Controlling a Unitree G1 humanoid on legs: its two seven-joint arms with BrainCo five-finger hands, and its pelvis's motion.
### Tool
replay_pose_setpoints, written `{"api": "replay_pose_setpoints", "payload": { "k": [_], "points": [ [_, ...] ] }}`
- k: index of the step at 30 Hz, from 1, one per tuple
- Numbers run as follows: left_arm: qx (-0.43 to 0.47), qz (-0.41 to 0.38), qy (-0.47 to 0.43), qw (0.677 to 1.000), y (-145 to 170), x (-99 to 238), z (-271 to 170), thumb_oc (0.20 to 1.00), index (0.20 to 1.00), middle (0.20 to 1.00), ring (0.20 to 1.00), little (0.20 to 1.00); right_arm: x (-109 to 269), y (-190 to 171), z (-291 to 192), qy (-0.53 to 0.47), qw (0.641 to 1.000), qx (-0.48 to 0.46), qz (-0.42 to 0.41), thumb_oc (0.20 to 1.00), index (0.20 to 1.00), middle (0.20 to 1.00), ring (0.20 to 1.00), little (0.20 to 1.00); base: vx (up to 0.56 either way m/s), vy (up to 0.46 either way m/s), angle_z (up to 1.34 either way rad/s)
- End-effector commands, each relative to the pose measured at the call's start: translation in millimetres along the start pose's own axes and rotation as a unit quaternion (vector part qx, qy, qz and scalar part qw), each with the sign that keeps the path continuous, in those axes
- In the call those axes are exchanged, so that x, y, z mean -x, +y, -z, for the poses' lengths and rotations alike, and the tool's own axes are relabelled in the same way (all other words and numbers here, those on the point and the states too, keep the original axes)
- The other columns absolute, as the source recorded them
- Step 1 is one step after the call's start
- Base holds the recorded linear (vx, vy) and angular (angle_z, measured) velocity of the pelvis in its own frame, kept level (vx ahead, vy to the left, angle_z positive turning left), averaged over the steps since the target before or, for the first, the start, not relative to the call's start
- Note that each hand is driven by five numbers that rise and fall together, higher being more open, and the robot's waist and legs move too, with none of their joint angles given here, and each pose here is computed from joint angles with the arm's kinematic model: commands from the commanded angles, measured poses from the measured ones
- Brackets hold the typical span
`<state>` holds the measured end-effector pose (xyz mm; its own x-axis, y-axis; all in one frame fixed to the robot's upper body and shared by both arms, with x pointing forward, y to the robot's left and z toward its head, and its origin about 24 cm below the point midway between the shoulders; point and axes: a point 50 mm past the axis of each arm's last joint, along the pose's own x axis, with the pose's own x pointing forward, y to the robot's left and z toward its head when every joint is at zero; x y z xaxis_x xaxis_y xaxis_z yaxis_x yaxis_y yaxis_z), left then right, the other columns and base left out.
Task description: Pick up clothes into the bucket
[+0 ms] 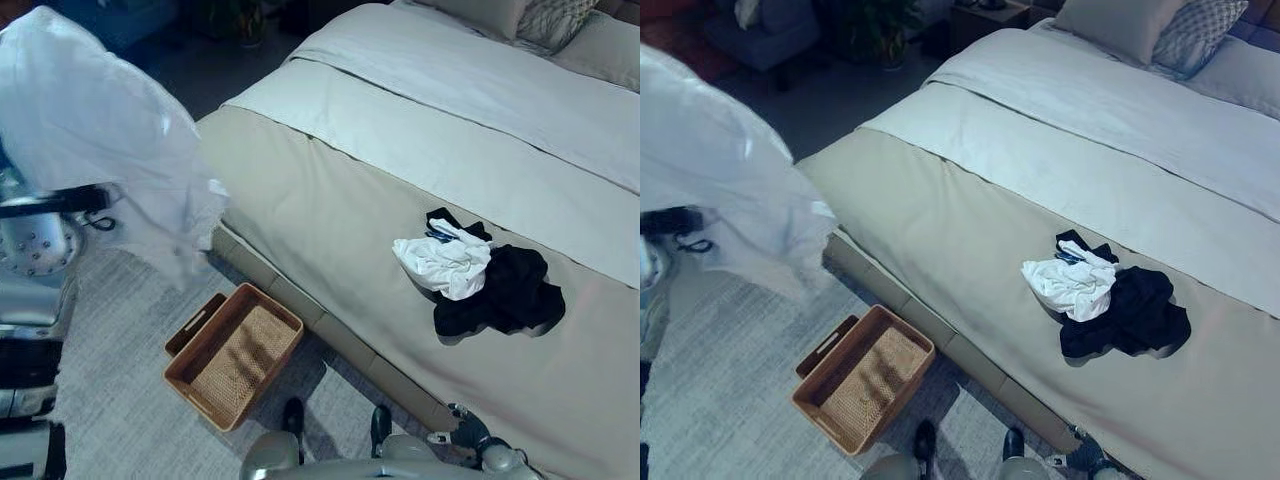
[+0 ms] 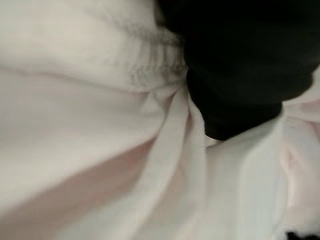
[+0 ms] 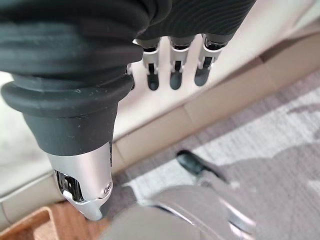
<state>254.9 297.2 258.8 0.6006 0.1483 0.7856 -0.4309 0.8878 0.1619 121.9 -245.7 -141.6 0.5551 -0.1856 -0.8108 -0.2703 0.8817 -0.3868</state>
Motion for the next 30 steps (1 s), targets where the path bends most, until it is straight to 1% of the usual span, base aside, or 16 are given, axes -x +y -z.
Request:
{"api": "replay_pose_setpoints", "payload": {
  "k": [1, 2, 3, 7, 10, 11, 12, 13, 14, 15, 16, 17, 19, 20, 23, 30],
  "points": [
    [0.035, -0.011, -0.079, 0.996, 6.2, -9.7, -28.6, 0.2, 0.2, 0.2, 0.2, 0.2, -3.1, -12.2, -21.0, -0.047, 0.999, 0.023, 0.015, 1.0, 1.0, 1.0, 1.0, 1.0, -0.07, 0.004, 0.08],
    [0.049, -0.008, -0.048, 0.998, -0.6, 2.3, -16.4, 0.2, 0.2, 0.2, 0.2, 0.2, -4.6, -16.7, -29.1, -0.06, 0.998, 0.021, 0.024, 1.0, 1.0, 1.0, 1.0, 1.0, -0.06, 0.001, 0.06],
    [0.049, -0.008, -0.047, 0.998, -0.6, 2.7, -16.4, 0.2, 0.2, 0.2, 0.2, 0.2, -4.6, -17.2, -29.0, -0.06, 0.998, 0.021, 0.025, 1.0, 1.0, 1.0, 1.0, 1.0, -0.13, 0.006, 0.23],
    [0.085, -0.027, 0.039, 0.995, -13.3, 30.0, 18.1, 0.2, 0.2, 0.2, 0.2, 0.2, -6.7, -26.3, -51.9, -0.1, 0.994, 0.022, 0.044, 1.0, 1.0, 1.0, 1.0, 1.0, -0.09, 0.011, 0.22],
    [0.081, -0.063, 0.114, 0.988, -13.9, 51.9, 48.4, 0.2, 0.2, 0.2, 0.2, 0.2, -5.5, -29.7, -60.7, -0.121, 0.991, 0.021, 0.053, 1.0, 1.0, 1.0, 1.0, 1.0, -0.03, 0.015, 0.04],
    [0.064, -0.08, 0.146, 0.984, -11.2, 60.0, 61.5, 0.2, 0.2, 0.2, 0.2, 0.2, -4.9, -29.6, -63.6, -0.13, 0.99, 0.021, 0.054, 1.0, 1.0, 1.0, 1.0, 1.0, 0.0, 0.0, 0.0],
    [0.064, -0.081, 0.145, 0.984, -11.5, 59.8, 61.7, 0.2, 0.2, 0.2, 0.2, 0.2, -4.9, -29.8, -63.5, -0.129, 0.99, 0.021, 0.054, 1.0, 1.0, 1.0, 1.0, 1.0, -0.02, 0.012, -0.03],
    [0.033, -0.105, 0.178, 0.978, -4.2, 66.9, 77.1, 0.2, 0.2, 0.2, 0.2, 0.2, -4.2, -30.1, -66.2, -0.138, 0.989, 0.023, 0.055, 1.0, 1.0, 1.0, 1.0, 1.0, -0.02, 0.01, -0.05],
    [0.033, -0.105, 0.177, 0.978, -4.2, 66.6, 77.3, 0.2, 0.2, 0.2, 0.2, 0.2, -4.3, -30.2, -66.4, -0.138, 0.989, 0.023, 0.056, 1.0, 1.0, 1.0, 1.0, 1.0, -0.03, 0.024, -0.08],
    [0.011, -0.144, 0.217, 0.965, 4.9, 76.1, 94.5, 0.2, 0.2, 0.2, 0.2, 0.2, -3.0, -26.3, -73.6, -0.157, 0.986, 0.03, 0.049, 1.0, 1.0, 1.0, 1.0, 1.0, -0.01, 0.014, -0.09],
    [0.011, -0.144, 0.216, 0.966, 5.1, 75.7, 94.8, 0.2, 0.2, 0.2, 0.2, 0.2, -3.0, -26.4, -73.8, -0.157, 0.986, 0.03, 0.049, 1.0, 1.0, 1.0, 1.0, 1.0, -0.03, 0.016, -0.17],
    [-0.008, -0.172, 0.239, 0.956, 13.6, 80.1, 105.4, 0.2, 0.2, 0.2, 0.2, 0.2, -2.4, -24.7, -76.5, -0.166, 0.984, 0.033, 0.05, 1.0, 1.0, 1.0, 1.0, 1.0, -0.02, 0.006, -0.13],
    [-0.031, -0.194, 0.259, 0.946, 22.8, 85.1, 113.4, 0.2, 0.2, 0.2, 0.2, 0.2, -1.4, -22.8, -81.7, -0.179, 0.982, 0.031, 0.05, 1.0, 1.0, 1.0, 1.0, 1.0, -0.02, 0.006, -0.27],
    [-0.065, -0.2, 0.275, 0.938, 29.3, 87.8, 119.3, 0.2, 0.2, 0.2, 0.2, 0.2, -1.1, -20.6, -83.7, -0.184, 0.981, 0.03, 0.051, 1.0, 1.0, 1.0, 1.0, 1.0, -0.01, -0.002, -0.24],
    [-0.092, -0.214, 0.299, 0.925, 38.0, 92.1, 127.9, 0.2, 0.2, 0.2, 0.2, 0.2, -0.4, -18.9, -86.8, -0.192, 0.98, 0.03, 0.051, 1.0, 1.0, 1.0, 1.0, 1.0, 0.0, 0.0, -0.08],
    [-0.177, -0.186, 0.334, 0.907, 44.4, 98.4, 139.3, 0.2, 0.2, 0.2, 0.2, 0.2, 0.4, -17.2, -97.8, -0.215, 0.974, 0.02, 0.061, 1.0, 1.0, 1.0, 1.0, 1.0, -0.01, 0.005, -0.18]
  ]
}}
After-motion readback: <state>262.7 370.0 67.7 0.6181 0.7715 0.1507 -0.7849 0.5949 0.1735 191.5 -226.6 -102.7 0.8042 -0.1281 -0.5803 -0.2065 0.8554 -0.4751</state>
